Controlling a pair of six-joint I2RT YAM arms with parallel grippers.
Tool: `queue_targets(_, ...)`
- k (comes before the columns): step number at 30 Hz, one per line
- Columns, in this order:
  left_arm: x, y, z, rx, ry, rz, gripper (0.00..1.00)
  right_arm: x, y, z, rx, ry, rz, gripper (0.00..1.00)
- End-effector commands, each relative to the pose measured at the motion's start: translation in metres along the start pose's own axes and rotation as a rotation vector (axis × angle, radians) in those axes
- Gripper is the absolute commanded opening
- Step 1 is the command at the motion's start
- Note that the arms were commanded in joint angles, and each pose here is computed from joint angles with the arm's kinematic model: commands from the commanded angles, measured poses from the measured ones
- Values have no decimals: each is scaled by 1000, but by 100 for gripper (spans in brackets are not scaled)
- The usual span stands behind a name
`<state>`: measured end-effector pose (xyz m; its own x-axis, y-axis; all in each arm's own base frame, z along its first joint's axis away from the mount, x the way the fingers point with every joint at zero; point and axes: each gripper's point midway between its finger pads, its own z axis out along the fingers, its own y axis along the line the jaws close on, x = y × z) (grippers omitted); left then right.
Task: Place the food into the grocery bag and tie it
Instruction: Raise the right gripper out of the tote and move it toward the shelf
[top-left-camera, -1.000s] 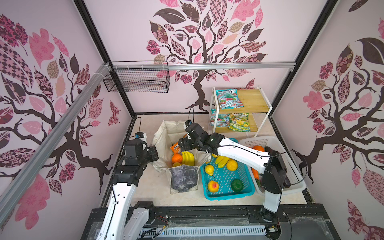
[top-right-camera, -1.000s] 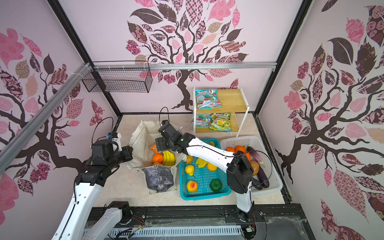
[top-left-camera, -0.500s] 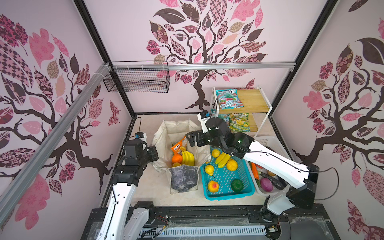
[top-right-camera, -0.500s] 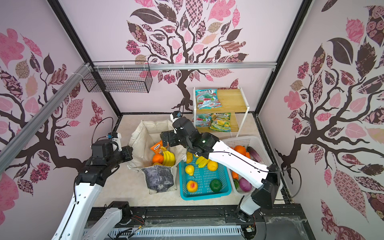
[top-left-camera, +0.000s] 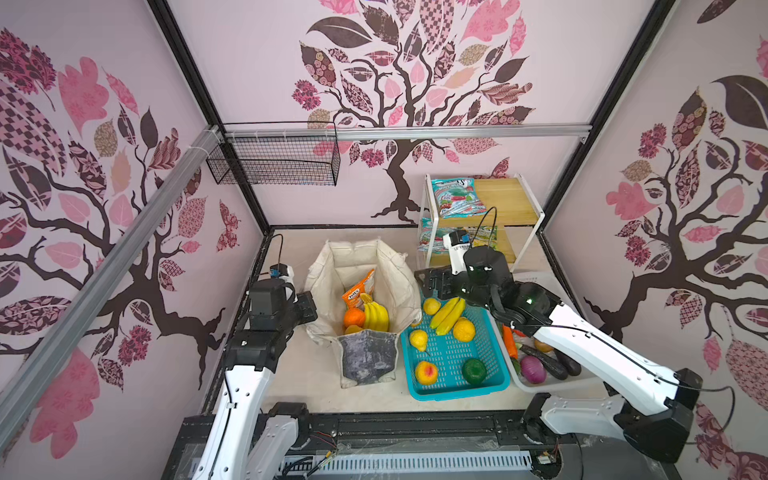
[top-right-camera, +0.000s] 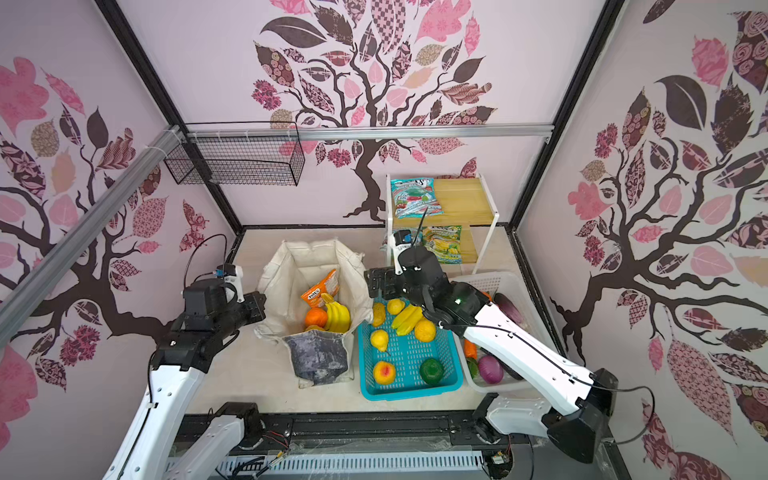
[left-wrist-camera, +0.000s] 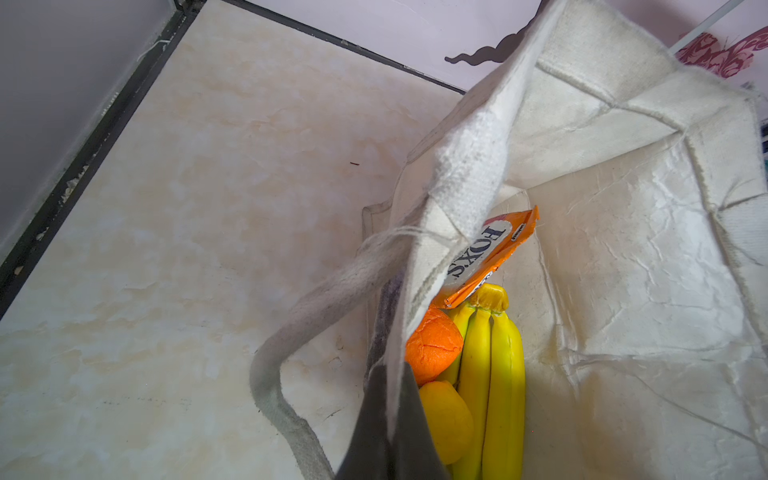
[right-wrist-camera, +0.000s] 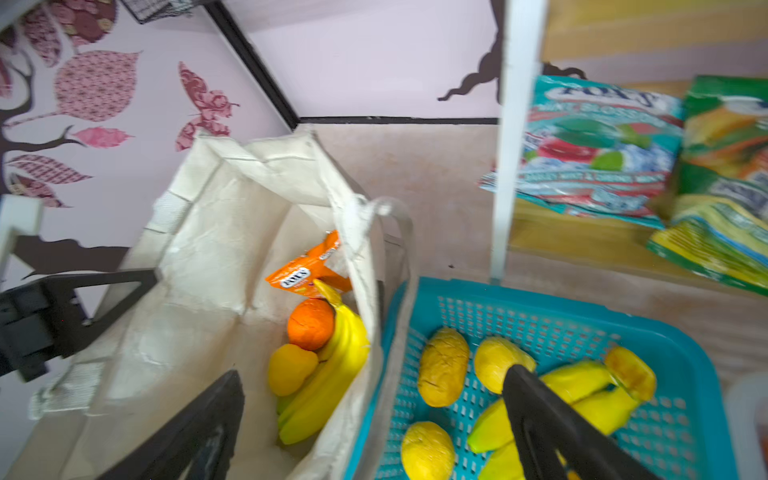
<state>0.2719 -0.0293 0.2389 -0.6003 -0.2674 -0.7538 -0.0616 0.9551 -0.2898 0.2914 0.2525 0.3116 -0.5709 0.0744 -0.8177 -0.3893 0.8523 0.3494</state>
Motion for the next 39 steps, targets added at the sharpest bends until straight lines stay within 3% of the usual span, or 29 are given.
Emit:
queue_targets(1,4,-2,5,13,3,17,0,-13,-7,-20,26,-71,-8,99)
queue_targets(6,4,-2,5,16,4,18,0,-2,-31,-19,103,-59,-12,99)
queue_targets(24,3,-4,4,27,0,19,0,32,-85,-14,165,-43,131,100)
queue_targets(30,3,-4,3,27,0,19,0,46,-119,-14,204,-7,249,100)
queue_targets(39,3,-5,3,29,-2,20,0,45,-155,-33,276,-90,337,99)
